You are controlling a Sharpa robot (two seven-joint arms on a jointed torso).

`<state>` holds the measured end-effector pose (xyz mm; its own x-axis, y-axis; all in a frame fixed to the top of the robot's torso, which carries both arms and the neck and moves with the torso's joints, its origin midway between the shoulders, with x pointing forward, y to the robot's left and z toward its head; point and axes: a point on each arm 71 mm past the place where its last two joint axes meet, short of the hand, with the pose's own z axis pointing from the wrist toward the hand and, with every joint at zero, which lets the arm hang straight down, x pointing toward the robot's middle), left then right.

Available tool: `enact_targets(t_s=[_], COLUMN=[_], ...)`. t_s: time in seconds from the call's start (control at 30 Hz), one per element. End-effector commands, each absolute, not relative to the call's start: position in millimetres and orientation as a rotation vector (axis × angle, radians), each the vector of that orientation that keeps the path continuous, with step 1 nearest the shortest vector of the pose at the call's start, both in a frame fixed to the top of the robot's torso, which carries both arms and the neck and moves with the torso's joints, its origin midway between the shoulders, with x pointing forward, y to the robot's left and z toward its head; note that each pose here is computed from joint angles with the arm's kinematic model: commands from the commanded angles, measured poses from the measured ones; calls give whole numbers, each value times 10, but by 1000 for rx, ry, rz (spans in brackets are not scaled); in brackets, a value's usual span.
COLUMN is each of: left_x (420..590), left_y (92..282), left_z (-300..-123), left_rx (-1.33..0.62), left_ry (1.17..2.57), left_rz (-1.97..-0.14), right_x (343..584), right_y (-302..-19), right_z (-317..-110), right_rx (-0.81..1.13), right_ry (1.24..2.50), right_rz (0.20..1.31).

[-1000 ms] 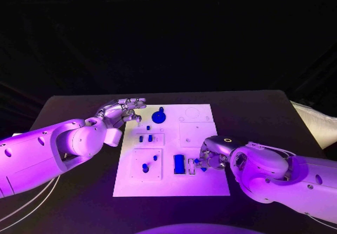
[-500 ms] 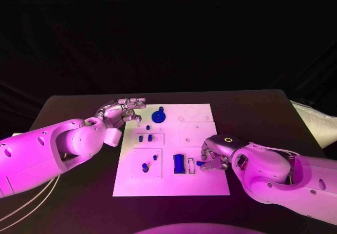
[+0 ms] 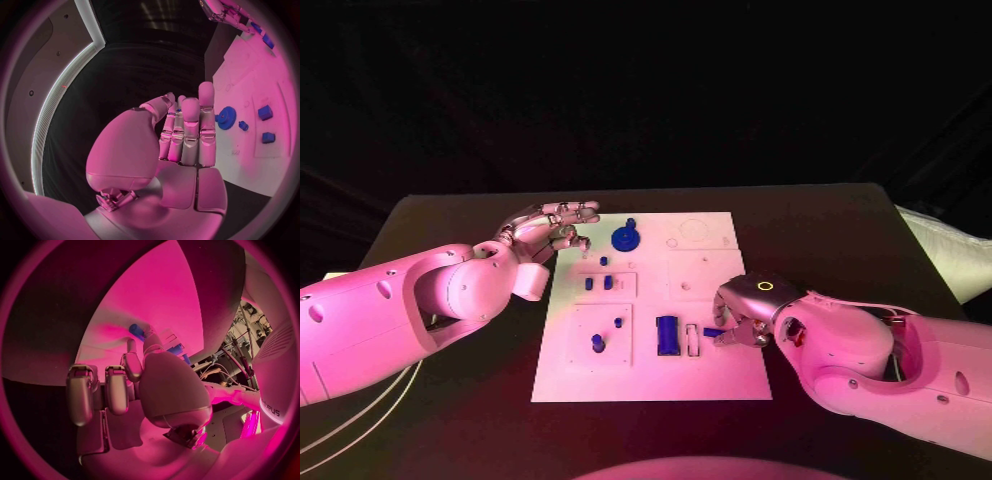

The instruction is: Assemble the parts on the task board

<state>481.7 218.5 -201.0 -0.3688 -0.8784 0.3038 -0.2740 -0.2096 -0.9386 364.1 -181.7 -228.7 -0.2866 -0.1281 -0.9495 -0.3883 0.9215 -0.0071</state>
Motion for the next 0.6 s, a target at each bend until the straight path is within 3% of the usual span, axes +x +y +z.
enact_targets(t_s=[0.03, 0.6], left_x=[4810, 4805], left_y=[2166, 2165], left_z=[-2004, -2017], left_rx=[-1346, -1343], left_ry=[1572, 1578], left_rz=[-1641, -1638], right_x=[3630, 3634], right_y=[-1834, -1742], right_z=[-2352, -2406], right_rx=[-462, -490], right_ry=[1880, 1863], right_rz=[198, 203])
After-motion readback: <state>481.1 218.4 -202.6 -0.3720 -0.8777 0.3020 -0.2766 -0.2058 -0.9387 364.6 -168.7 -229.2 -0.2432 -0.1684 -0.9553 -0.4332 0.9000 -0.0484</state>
